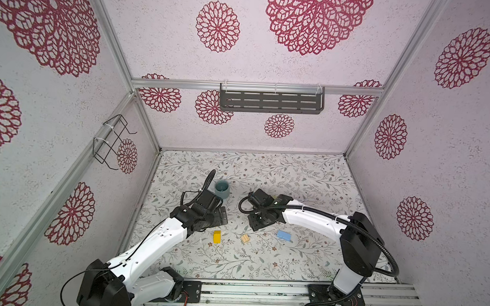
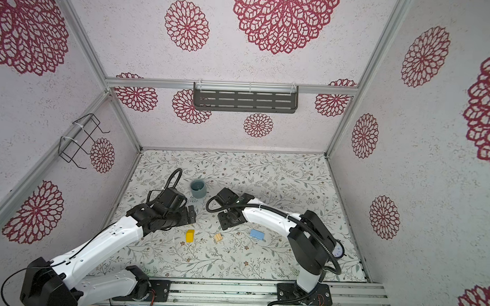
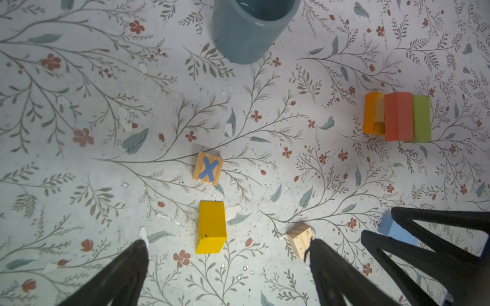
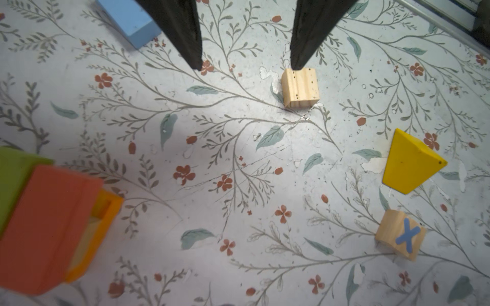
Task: Build the wood block tower
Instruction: 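Move the right gripper over the small plain wooden cube, then lower the right gripper and close it on the plain wooden cube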
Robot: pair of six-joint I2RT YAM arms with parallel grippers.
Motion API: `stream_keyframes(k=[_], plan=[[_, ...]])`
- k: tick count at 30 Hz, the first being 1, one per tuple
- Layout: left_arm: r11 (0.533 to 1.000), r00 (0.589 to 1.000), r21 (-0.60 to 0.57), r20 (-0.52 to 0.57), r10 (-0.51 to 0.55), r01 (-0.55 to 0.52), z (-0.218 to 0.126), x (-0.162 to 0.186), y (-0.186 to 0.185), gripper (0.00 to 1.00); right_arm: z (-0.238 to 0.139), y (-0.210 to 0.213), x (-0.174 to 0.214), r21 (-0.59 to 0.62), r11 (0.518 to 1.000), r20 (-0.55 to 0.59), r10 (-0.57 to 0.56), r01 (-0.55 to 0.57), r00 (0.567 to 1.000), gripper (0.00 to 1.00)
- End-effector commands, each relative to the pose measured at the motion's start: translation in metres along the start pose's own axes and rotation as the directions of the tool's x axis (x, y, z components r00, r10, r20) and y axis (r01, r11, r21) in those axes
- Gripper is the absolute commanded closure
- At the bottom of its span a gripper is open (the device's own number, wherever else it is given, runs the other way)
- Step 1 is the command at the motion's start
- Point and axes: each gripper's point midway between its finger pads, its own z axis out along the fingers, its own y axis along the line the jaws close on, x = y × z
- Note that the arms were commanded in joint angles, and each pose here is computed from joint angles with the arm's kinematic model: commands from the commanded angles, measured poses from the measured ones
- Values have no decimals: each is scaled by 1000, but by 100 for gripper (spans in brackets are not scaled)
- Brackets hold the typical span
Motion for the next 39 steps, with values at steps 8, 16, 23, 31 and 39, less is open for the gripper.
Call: stream_keyframes(k=[8,16,23,31,39], plan=[[997,996,11,18,-83,83,1,15,17,3,11,44,6,16,998,3,-68,68,998,32],[995,996,26,14,-93,93,2,24,23,3,25,48,15,15,998,-26,-64,64,998,42],[994,994,34,19,-103,103,3,29,27,3,35,50,20,26,997,-53,-78,79,996,45],[994,994,30,10,-105,105,7,33,29,3,43,52,20,30,996,-65,-87,89,994,53],[994,994,25,11,-109,109,9,33,30,3,44,50,20,45,994,-76,-100,103,992,64]])
